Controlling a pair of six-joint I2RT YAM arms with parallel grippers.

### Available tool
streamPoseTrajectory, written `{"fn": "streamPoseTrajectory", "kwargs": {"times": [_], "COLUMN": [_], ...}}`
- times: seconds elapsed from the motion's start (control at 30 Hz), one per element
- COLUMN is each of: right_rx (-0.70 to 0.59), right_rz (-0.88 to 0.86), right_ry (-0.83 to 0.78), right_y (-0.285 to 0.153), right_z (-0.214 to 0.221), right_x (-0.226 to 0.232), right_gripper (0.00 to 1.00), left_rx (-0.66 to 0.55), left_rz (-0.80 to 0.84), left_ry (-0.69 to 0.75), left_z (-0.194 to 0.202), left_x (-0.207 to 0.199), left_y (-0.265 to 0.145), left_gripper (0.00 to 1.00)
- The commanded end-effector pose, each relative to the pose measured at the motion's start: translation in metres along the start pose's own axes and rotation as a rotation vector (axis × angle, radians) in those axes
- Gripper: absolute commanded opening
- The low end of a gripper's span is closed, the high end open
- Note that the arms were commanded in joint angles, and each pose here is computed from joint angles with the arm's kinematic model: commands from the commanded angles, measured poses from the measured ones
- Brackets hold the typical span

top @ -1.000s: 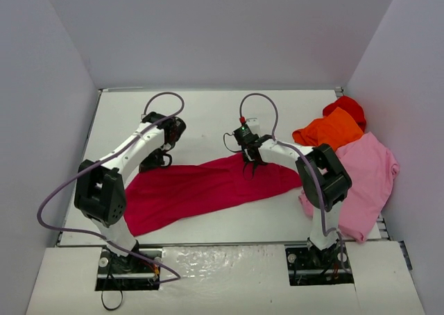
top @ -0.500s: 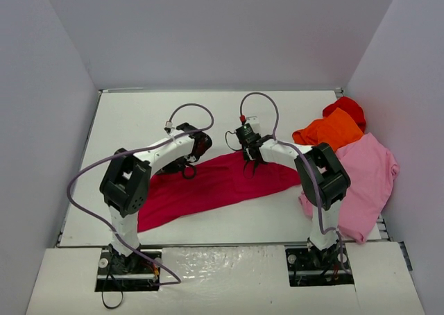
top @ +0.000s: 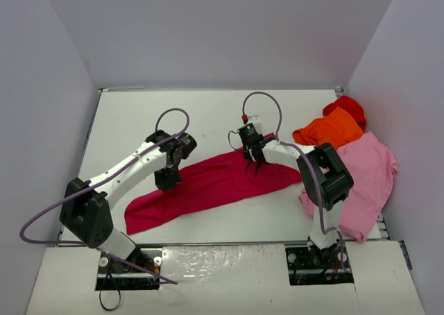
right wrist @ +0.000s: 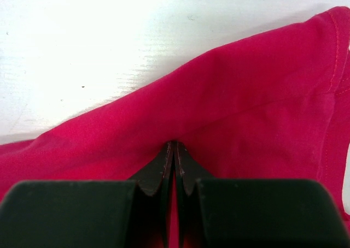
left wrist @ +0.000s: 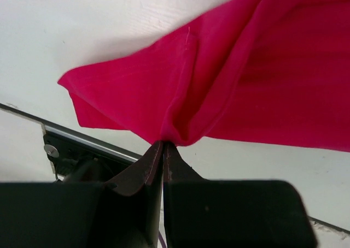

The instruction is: Fold and stack the t-shirts

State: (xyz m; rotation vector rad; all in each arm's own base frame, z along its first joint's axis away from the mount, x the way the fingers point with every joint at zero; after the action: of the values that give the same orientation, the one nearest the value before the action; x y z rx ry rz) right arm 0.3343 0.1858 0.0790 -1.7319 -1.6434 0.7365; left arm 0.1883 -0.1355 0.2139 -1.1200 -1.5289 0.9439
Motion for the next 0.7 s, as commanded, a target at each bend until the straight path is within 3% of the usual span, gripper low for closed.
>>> {"fn": "streamPoseTrajectory", "kwargs": {"times": [0.0,0.1,0.17,0.3,0.47,0.53,0.67], "right_rx": [0.156,0.153,0.155,0.154,0.133,0.109,0.083], "right_rz": [0.002,0.004,0.006,0.003,0.0,-0.017,-0.108], "right_ry": [-0.03,-0.028,-0.028,-0.026,-0.022,-0.022,0.022], "right_y": [-0.007,-0.011,-0.012,-0.012,-0.008,-0.005,0.015], "right_z": [0.035,0.036,0.037,0.035,0.025,0.015,-0.013], "right_x": [-0.017,-0.02,-0.021,-0.021,-0.018,-0.013,0.005], "right_gripper": [0.0,0.0,0.0,0.0,0.0,0.0,0.0], "left_rx": [0.047,0.031,0.003,-0.034,-0.059,-0.063,-0.063], "left_rz": [0.117,0.141,0.181,0.204,0.126,0.125,0.226], "left_ry": [0.007,-0.011,-0.03,-0.045,-0.043,-0.039,-0.033], "left_z": [0.014,0.017,0.018,0.015,0.011,0.01,0.01], "left_x": [-0.005,-0.003,-0.002,-0.001,0.009,0.009,-0.001], "left_y": [-0.002,-0.003,-0.007,-0.014,-0.021,-0.022,-0.021], "left_gripper": [0.0,0.06,0.24,0.33,0.56,0.57,0.46]}}
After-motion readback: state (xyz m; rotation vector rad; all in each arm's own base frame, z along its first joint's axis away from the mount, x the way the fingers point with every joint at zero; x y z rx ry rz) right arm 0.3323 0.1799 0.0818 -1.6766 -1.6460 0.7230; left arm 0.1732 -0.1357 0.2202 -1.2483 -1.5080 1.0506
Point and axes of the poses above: each gripper's point midway between its finger pads, its own y axis out along the fingers, its own x axis along the line the jaws close on, z = x × y, the point moved 9 cm from there along -y, back along the fingers, and after that the axes turned 9 degrees about y, right-handed, at the moved point
